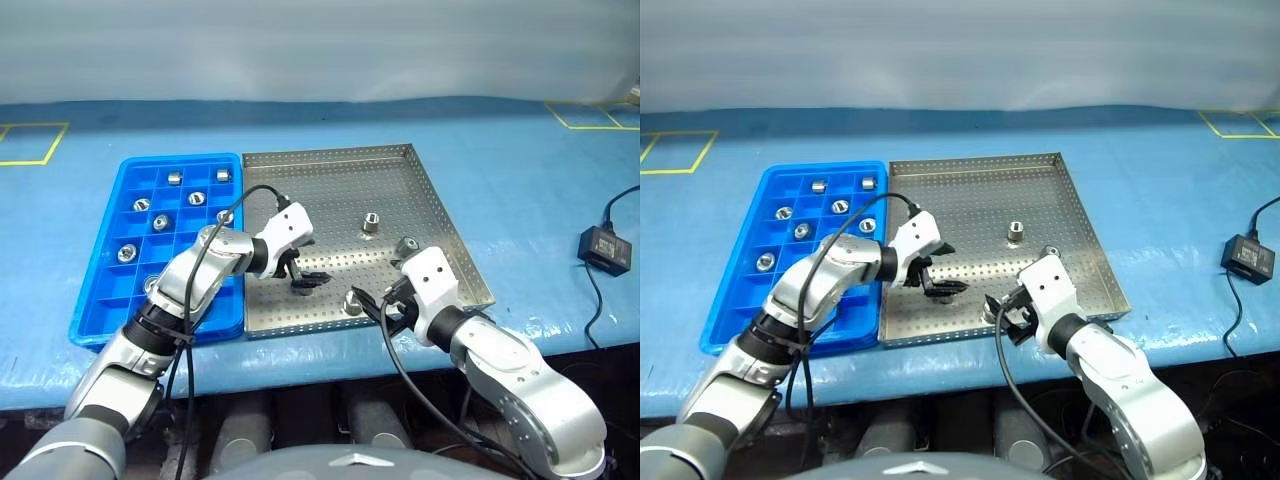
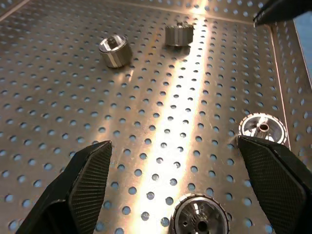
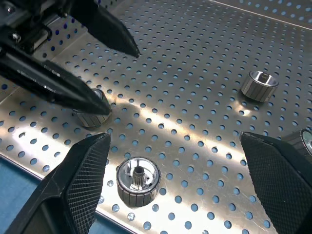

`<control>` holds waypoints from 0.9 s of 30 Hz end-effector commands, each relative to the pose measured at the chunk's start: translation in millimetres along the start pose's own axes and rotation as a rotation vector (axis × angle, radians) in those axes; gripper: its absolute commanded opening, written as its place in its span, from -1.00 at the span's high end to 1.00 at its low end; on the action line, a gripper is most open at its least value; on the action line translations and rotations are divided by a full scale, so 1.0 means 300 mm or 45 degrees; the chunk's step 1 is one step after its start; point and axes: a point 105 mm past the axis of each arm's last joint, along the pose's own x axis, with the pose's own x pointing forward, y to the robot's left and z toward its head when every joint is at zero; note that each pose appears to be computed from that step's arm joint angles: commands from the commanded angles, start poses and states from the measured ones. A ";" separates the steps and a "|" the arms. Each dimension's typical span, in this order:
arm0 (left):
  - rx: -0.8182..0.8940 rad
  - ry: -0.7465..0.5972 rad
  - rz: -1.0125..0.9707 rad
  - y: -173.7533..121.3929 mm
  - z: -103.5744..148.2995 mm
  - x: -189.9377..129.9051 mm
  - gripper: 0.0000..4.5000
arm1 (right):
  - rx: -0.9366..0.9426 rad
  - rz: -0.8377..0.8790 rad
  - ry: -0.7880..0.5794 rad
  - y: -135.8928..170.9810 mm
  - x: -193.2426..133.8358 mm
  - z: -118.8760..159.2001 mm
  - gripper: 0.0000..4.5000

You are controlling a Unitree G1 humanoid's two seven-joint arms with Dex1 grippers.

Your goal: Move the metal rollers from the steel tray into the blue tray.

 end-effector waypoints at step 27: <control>-0.141 -0.354 0.717 0.187 0.120 -0.162 0.24 | -0.082 0.124 -0.133 0.053 0.039 0.103 -1.00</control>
